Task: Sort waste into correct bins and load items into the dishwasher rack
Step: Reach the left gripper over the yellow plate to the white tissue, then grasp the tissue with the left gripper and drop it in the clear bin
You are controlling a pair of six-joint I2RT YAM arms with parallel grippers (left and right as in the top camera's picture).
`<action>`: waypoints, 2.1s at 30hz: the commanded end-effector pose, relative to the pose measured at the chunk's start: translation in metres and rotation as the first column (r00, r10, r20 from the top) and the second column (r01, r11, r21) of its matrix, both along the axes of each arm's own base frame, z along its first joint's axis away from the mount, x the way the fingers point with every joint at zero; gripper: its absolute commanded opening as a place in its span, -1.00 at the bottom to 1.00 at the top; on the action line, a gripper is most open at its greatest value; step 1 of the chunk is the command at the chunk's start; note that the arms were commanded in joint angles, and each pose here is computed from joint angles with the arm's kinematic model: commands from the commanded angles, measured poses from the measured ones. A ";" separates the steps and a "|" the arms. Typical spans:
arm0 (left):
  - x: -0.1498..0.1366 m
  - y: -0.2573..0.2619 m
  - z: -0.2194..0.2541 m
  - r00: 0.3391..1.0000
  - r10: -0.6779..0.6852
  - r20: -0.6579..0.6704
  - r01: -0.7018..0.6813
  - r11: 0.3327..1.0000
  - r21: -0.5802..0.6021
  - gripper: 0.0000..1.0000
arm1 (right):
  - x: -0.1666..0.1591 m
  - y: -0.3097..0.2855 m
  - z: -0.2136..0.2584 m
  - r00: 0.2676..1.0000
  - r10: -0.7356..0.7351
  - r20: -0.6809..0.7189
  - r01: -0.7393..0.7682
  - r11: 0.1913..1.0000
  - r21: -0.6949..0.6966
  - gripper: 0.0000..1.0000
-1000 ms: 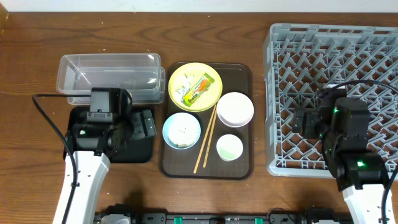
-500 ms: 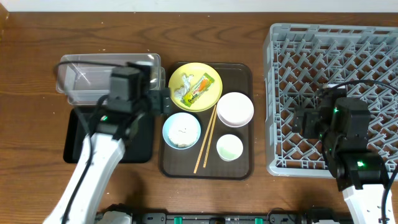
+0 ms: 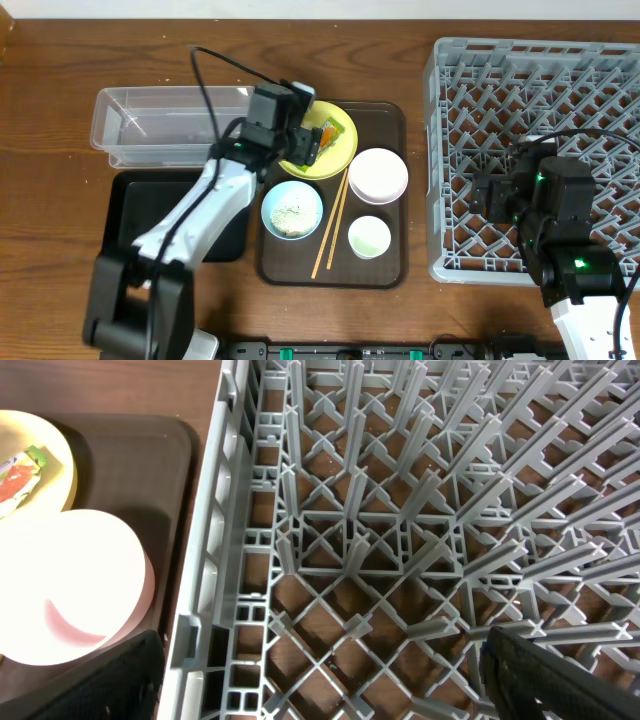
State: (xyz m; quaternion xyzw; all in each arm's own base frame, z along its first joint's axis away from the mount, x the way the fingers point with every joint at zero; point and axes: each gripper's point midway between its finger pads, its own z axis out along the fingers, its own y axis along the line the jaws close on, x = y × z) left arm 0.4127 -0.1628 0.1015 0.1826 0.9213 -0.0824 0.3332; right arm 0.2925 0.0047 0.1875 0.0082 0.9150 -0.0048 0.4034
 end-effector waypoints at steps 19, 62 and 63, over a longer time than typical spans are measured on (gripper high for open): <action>0.010 0.021 -0.075 0.993 0.073 -0.096 -0.057 0.985 0.160 0.07 | -0.002 -0.003 0.005 1.000 -0.015 -0.003 0.015 1.000 0.007 0.99; 0.022 0.143 0.046 0.897 0.428 0.109 -0.435 0.899 0.051 -0.66 | -0.002 -0.003 0.005 1.000 -0.015 -0.006 0.015 1.000 0.007 0.99; 0.022 0.147 0.045 0.893 0.438 0.103 -0.445 0.894 0.053 -0.38 | -0.002 -0.003 0.005 1.000 -0.015 -0.006 0.015 1.000 0.007 0.99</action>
